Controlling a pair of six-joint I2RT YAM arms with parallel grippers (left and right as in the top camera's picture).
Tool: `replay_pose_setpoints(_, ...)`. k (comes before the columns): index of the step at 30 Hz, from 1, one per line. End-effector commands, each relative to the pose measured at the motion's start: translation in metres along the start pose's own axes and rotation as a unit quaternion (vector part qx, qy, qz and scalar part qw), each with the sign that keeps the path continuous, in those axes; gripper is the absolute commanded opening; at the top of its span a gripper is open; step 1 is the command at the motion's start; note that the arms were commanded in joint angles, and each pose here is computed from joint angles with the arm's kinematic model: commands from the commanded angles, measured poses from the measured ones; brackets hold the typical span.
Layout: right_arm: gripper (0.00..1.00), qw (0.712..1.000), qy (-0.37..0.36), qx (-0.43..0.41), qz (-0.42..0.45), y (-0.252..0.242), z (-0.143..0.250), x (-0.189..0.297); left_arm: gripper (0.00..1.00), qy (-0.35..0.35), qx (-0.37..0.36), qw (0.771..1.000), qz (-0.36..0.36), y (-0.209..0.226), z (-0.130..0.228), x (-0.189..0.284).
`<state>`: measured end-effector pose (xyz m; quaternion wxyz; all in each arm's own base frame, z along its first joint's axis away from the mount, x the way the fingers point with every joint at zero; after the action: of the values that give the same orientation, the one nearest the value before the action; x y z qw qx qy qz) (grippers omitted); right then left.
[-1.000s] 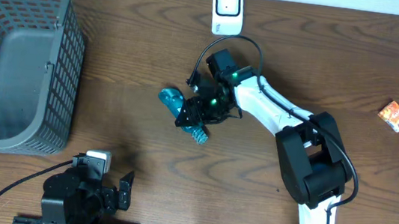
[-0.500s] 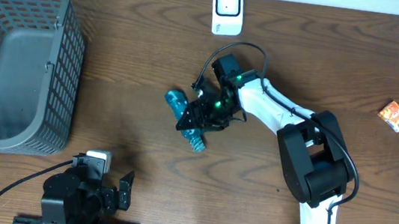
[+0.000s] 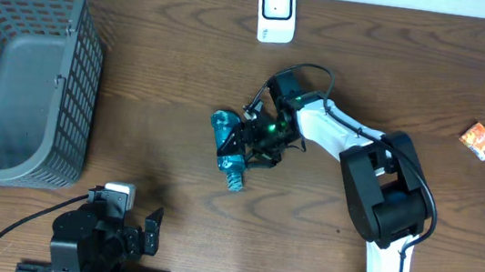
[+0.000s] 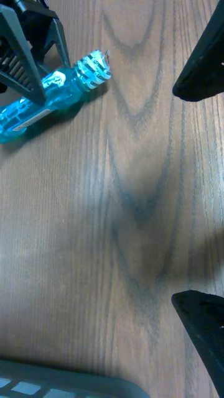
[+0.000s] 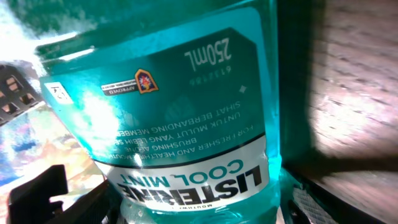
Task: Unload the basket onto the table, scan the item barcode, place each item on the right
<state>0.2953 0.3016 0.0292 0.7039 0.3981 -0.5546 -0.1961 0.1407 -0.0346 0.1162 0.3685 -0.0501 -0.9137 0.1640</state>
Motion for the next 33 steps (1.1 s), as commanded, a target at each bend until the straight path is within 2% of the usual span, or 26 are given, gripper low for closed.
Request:
replay_pose_setpoints(1, 0.69, 0.999, 0.004, -0.043, 0.021, -0.028, 0.003, -0.002, 0.97, -0.005, -0.007, 1.000, 0.006, -0.003, -0.002, 0.003)
replay_pose_setpoints(7, 0.72, 1.000, 0.004, -0.022, 0.007, -0.025, 0.002, 0.000, 0.97, -0.005, -0.007, 1.000, 0.006, -0.003, -0.002, 0.003)
replay_pose_setpoints(8, 0.80, 1.000, 0.004, -0.009, 0.007, -0.025, 0.002, 0.000, 0.97, -0.005, -0.007, 1.000, 0.006, -0.003, -0.002, 0.003)
replay_pose_setpoints(9, 0.96, 1.000, 0.004, 0.004, 0.007, -0.025, 0.003, 0.000, 0.97, -0.005, -0.007, 1.000, 0.006, -0.003, -0.002, 0.003)
replay_pose_setpoints(10, 0.99, 1.000, 0.004, 0.018, 0.008, -0.023, 0.003, 0.002, 0.97, -0.005, -0.007, 1.000, 0.006, -0.003, -0.002, 0.003)
replay_pose_setpoints(13, 0.99, 0.999, -0.005, 0.043, 0.032, -0.022, 0.001, 0.009, 0.97, -0.005, -0.007, 1.000, 0.006, -0.003, -0.002, 0.003)
replay_pose_setpoints(17, 0.99, 0.985, -0.040, 0.075, 0.149, -0.025, -0.006, 0.032, 0.97, -0.005, -0.007, 1.000, 0.006, -0.003, -0.002, 0.003)
replay_pose_setpoints(20, 0.99, 0.961, -0.093, 0.095, 0.244, -0.015, -0.016, 0.054, 0.97, -0.005, -0.007, 1.000, 0.006, -0.003, -0.002, 0.003)
replay_pose_setpoints(23, 0.99, 0.924, -0.160, 0.111, 0.329, 0.001, -0.028, 0.069, 0.97, -0.005, -0.007, 1.000, 0.006, -0.003, -0.002, 0.003)
replay_pose_setpoints(26, 0.99, 0.891, -0.201, 0.142, 0.383, 0.017, -0.037, 0.061, 0.97, -0.005, -0.007, 1.000, 0.006, -0.003, -0.002, 0.003)
replay_pose_setpoints(33, 0.99, 0.850, -0.234, 0.188, 0.433, 0.036, -0.050, 0.017, 0.97, -0.005, -0.007, 1.000, 0.006, -0.003, -0.002, 0.003)
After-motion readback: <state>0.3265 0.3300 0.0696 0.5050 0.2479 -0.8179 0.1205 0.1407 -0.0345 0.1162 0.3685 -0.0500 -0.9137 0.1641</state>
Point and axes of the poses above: each gripper's point midway between its finger pads, its own x axis back along the fingers, its own y axis along the line the jaws close on, z = x × y, the point moved 1 cm from there along x, back along the fingers, and after that the axes turned 14 degrees about x, right-handed, at the moved point
